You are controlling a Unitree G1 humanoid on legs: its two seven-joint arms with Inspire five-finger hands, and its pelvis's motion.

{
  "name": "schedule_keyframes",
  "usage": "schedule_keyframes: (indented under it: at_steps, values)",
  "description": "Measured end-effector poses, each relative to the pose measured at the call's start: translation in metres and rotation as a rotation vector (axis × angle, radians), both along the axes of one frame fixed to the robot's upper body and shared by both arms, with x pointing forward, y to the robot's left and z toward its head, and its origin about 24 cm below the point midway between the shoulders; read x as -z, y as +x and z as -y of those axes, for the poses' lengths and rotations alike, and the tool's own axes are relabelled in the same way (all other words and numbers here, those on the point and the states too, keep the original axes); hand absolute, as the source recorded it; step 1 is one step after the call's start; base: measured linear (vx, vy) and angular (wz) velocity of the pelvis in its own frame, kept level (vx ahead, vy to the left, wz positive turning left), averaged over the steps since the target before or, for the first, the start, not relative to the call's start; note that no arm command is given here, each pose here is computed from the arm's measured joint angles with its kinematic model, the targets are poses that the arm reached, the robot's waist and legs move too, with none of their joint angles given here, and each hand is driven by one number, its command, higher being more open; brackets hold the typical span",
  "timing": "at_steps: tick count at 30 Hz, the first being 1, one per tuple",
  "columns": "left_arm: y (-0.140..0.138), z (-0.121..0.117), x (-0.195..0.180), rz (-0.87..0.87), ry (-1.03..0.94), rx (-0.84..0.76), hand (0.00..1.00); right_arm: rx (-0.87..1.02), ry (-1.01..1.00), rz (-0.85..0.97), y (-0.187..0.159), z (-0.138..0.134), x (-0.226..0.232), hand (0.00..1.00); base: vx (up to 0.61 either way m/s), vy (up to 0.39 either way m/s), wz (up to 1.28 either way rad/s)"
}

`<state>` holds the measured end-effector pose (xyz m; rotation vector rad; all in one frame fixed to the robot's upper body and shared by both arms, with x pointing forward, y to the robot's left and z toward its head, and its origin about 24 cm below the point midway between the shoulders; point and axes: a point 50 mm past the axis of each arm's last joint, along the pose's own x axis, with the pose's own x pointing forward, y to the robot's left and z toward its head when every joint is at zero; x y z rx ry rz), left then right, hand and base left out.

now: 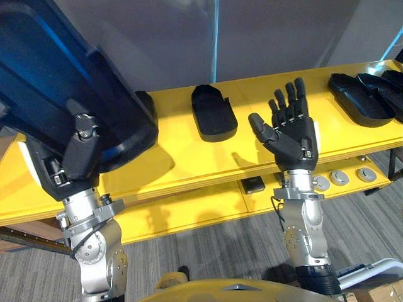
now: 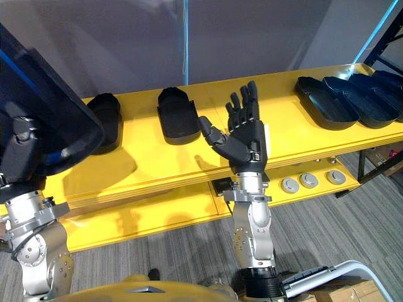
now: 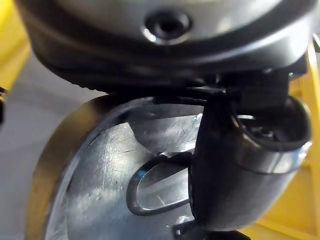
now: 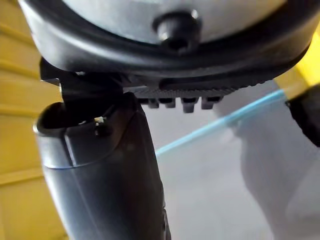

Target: Walk over and take three plastic housings, then place them on the shelf

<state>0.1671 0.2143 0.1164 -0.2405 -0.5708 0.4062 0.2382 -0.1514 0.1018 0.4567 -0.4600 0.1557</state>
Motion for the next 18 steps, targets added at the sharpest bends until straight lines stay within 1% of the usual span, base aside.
schedule_keyframes:
  at_steps: [3, 7, 9, 11, 13, 14, 18]
  values:
    - [-0.004, -0.001, 0.021, -0.094, -0.078, -0.010, 0.00, -0.028, 0.002, -0.078, 0.004, -0.003, 0.019, 1.00, -0.08, 0.002, 0.56]
    - [-0.001, 0.001, 0.024, -0.100, -0.085, -0.001, 0.00, -0.015, -0.030, -0.072, 0.005, 0.006, 0.018, 1.00, -0.09, 0.075, 0.88]
    - [-0.001, 0.000, 0.029, -0.116, -0.093, -0.009, 0.00, -0.027, -0.037, -0.070, 0.005, 0.005, 0.018, 1.00, -0.04, 0.225, 0.16]
    - [-0.001, -0.001, 0.038, -0.147, -0.108, -0.031, 0.00, -0.083, -0.044, -0.043, 0.007, -0.004, 0.015, 1.00, 0.01, 0.415, -0.19]
    - [0.001, 0.001, 0.041, -0.152, -0.106, -0.019, 0.00, -0.163, -0.045, -0.035, 0.012, -0.014, 0.017, 1.00, 0.02, 0.720, -0.15]
    - [0.003, 0.002, 0.039, -0.139, -0.094, -0.004, 0.00, -0.171, -0.041, -0.041, 0.012, -0.015, 0.019, 1.00, -0.03, 0.706, 0.13]
    - [0.012, -0.002, 0.037, -0.145, -0.018, 0.047, 0.00, -0.242, -0.018, -0.155, 0.014, -0.037, 0.046, 1.00, -0.06, 0.528, -0.08]
